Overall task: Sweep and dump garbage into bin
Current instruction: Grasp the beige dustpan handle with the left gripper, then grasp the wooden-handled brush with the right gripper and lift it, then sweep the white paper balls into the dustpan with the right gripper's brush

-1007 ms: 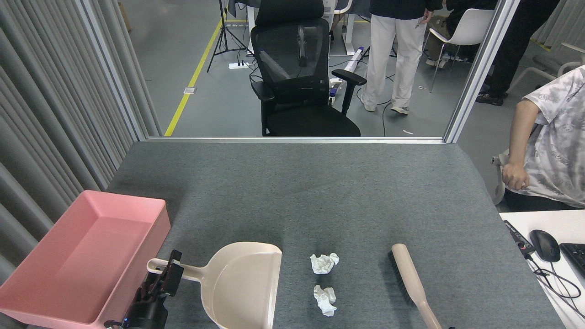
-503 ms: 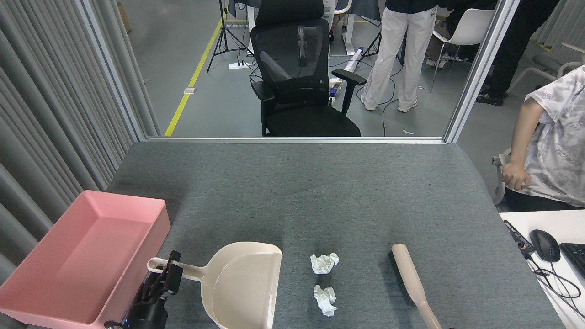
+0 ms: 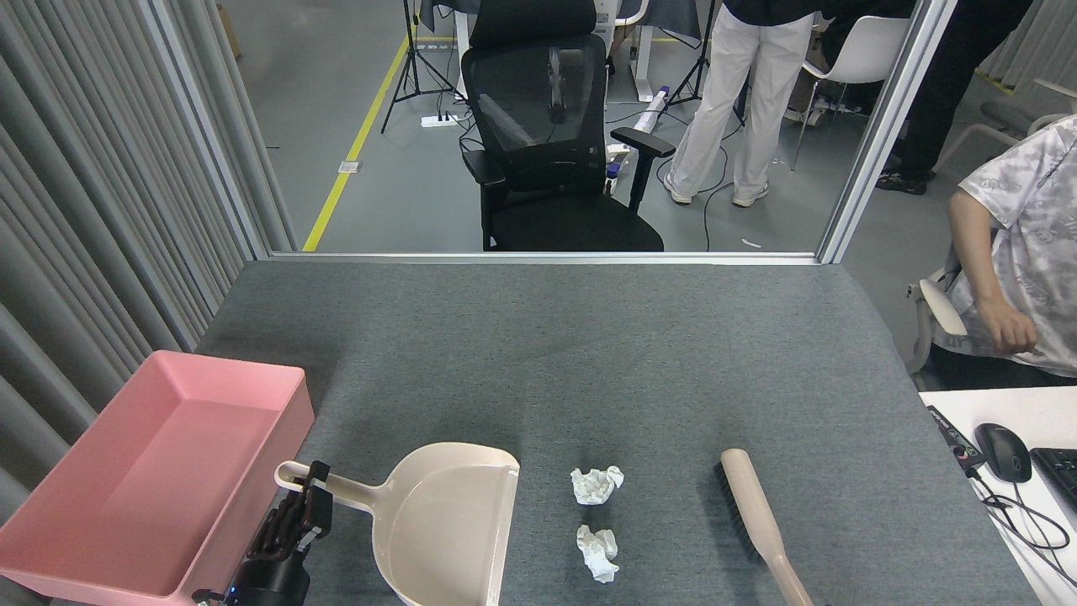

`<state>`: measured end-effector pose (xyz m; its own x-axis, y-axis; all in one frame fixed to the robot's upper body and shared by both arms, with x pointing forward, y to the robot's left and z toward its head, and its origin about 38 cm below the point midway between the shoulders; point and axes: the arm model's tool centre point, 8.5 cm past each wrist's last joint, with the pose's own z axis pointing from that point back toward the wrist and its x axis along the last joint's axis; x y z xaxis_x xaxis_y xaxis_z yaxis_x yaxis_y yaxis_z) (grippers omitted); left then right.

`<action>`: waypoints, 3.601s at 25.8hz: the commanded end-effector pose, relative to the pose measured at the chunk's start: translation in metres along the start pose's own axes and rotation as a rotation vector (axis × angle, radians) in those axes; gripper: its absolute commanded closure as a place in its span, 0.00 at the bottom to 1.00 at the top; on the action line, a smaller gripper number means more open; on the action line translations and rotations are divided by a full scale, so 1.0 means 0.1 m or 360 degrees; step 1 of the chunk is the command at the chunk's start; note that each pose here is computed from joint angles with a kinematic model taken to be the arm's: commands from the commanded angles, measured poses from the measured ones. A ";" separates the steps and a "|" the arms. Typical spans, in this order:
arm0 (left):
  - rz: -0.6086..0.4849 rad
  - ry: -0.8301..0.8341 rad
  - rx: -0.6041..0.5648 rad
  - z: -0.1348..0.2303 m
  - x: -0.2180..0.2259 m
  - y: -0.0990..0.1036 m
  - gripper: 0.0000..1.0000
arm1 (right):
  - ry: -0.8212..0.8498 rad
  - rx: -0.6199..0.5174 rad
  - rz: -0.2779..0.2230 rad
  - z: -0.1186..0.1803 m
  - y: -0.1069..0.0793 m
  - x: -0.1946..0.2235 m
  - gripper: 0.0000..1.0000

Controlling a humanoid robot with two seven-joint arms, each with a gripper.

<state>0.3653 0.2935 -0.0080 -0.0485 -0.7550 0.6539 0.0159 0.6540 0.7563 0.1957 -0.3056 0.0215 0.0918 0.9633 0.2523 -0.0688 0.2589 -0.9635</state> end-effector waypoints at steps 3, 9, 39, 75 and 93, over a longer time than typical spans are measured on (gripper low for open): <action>-0.0003 0.0004 -0.0001 0.00 0.00 0.00 0.59 | -0.0012 0.0007 -0.0005 0.00 0.02 0.04 0.01; -0.0003 0.0002 0.0001 0.00 0.00 0.01 0.58 | -0.0004 0.0053 0.0062 -0.02 0.12 0.17 0.01; -0.0003 -0.0026 0.0022 -0.02 0.06 0.05 0.55 | 0.0113 0.0104 0.0142 -0.17 0.36 0.19 0.25; -0.0003 -0.0024 0.0020 -0.02 0.06 0.04 0.54 | -0.0061 0.0119 0.0120 -0.21 0.41 0.44 0.94; -0.0005 -0.0030 0.0024 0.00 0.07 0.05 0.54 | -0.0388 0.0257 0.0068 -0.01 0.70 1.40 1.00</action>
<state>0.3655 0.2917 -0.0002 -0.0662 -0.7555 0.6518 0.0015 0.6531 0.7573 0.2077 -0.1646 -0.0090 -0.1423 0.9604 0.2397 -0.2110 0.2071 -0.9553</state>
